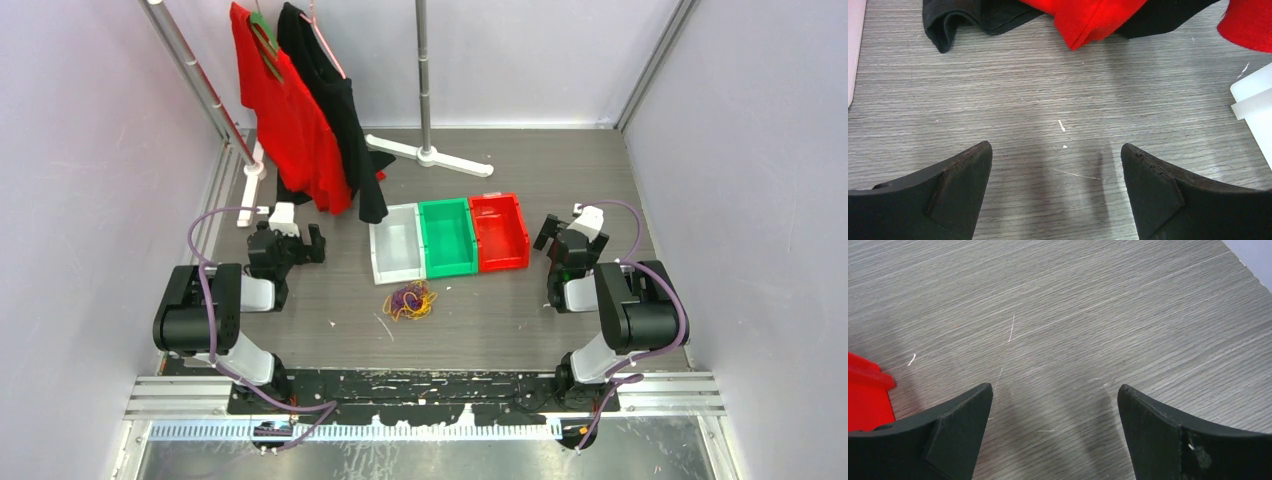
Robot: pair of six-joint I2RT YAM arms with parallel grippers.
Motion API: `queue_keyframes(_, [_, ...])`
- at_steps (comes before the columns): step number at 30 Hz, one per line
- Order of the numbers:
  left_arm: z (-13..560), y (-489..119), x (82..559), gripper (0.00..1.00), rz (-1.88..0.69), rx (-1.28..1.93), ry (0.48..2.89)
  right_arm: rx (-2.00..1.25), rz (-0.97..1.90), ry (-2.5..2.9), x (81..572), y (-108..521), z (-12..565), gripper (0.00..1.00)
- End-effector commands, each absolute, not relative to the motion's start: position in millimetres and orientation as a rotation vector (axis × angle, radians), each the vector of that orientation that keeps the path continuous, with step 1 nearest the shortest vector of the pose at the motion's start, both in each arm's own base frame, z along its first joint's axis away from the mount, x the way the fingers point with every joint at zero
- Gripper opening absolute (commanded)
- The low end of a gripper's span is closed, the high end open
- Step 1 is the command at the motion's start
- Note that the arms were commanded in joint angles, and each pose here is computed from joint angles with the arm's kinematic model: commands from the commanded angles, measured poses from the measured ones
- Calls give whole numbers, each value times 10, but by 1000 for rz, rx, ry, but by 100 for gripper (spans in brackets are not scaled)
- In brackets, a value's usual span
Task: Untangle the cables
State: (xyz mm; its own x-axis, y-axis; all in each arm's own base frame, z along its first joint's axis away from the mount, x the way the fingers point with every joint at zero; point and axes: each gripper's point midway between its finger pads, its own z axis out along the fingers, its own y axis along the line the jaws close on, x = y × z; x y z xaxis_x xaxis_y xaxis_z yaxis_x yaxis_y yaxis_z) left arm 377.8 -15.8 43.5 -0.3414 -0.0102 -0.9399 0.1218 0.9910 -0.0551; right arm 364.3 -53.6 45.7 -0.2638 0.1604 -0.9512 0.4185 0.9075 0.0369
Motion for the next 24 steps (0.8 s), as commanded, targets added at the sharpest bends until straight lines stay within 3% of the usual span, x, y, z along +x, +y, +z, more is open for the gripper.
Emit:
queue_keyframes(1, [689,-140,3909,99,-114,90,1832,450,-236,1749,3769,-544,706,100])
queue_keyframes(12, [695,-148,3906,99,-116,91,1830,522,-298,1749,3720,-671,775,100])
queue_keyframes(17, [803,-169,3927,99,-130,108,1842,617,-322,1720,3708,-759,1268,100])
queue_keyframes(20, [930,-169,3948,99,-134,120,1944,706,-239,1645,3641,-738,1514,100])
queue_keyframes(23, [1056,-250,3885,99,-179,193,2057,1003,-208,1515,3496,-897,1584,100])
queue_keyframes(24, [1122,-287,3857,100,-202,220,2089,947,-169,1577,3541,-804,1638,100])
